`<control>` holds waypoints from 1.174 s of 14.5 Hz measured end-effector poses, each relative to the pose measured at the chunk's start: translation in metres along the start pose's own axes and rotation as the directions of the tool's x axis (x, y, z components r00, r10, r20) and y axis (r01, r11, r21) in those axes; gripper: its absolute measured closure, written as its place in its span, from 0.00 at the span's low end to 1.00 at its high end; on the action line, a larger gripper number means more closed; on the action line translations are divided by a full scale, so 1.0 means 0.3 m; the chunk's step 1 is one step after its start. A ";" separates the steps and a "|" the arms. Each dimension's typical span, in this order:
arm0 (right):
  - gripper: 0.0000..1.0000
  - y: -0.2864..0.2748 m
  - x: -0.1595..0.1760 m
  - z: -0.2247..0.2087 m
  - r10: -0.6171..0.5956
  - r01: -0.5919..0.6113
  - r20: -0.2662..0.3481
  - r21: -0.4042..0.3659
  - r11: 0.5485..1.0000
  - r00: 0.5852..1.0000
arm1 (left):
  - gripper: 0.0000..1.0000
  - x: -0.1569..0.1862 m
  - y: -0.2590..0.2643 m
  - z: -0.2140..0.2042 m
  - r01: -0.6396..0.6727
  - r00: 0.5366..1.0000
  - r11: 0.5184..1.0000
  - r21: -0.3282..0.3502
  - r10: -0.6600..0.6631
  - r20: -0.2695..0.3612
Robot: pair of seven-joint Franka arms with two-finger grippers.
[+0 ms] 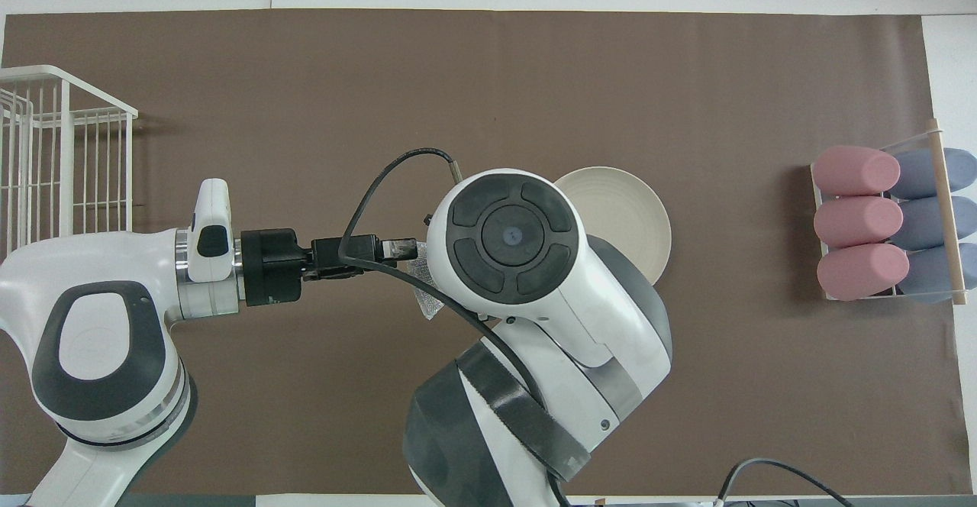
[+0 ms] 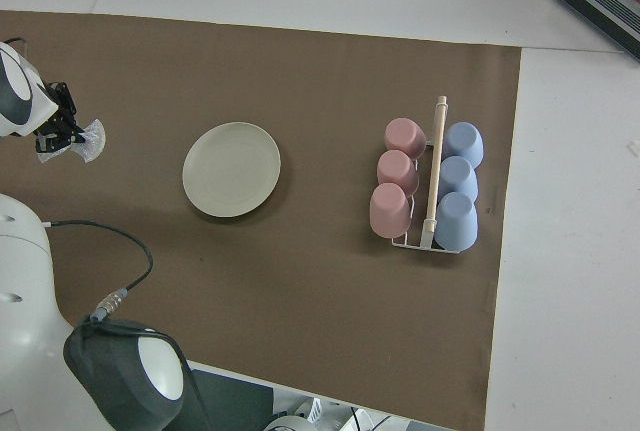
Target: Wipe plate with sponge
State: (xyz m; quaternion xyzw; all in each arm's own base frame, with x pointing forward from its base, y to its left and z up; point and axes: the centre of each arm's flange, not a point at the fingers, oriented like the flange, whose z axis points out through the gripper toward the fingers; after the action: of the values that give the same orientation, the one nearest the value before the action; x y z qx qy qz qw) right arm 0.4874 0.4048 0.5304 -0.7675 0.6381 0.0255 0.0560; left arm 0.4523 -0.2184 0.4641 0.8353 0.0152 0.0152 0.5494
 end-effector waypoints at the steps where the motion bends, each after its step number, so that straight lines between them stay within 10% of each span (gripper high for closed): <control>1: 0.93 0.000 0.000 0.000 0.000 0.000 0.000 0.000 1.000 1.000 | 0.00 -0.007 0.003 0.013 -0.003 1.000 1.000 0.004 0.003 0.002; 4: 0.93 0.000 0.001 0.000 0.000 0.000 0.000 0.000 1.000 1.000 | 0.05 -0.014 0.007 0.026 -0.007 1.000 1.000 0.008 0.007 0.005; 12: 0.93 -0.002 0.001 0.002 0.001 -0.001 0.000 0.000 1.000 1.000 | 0.95 -0.015 0.008 0.028 0.017 1.000 1.000 0.005 -0.017 0.007; 17: 0.93 -0.006 0.007 0.001 -0.020 0.020 0.000 0.001 1.000 1.000 | 0.96 -0.016 0.009 0.029 0.045 0.999 0.999 0.003 -0.045 0.007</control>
State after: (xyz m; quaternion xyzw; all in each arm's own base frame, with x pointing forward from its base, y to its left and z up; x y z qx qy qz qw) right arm 0.4894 0.4031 0.5300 -0.7737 0.6305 0.0247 0.0569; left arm 0.4480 -0.2275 0.4631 0.8357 0.0321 0.0000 0.5483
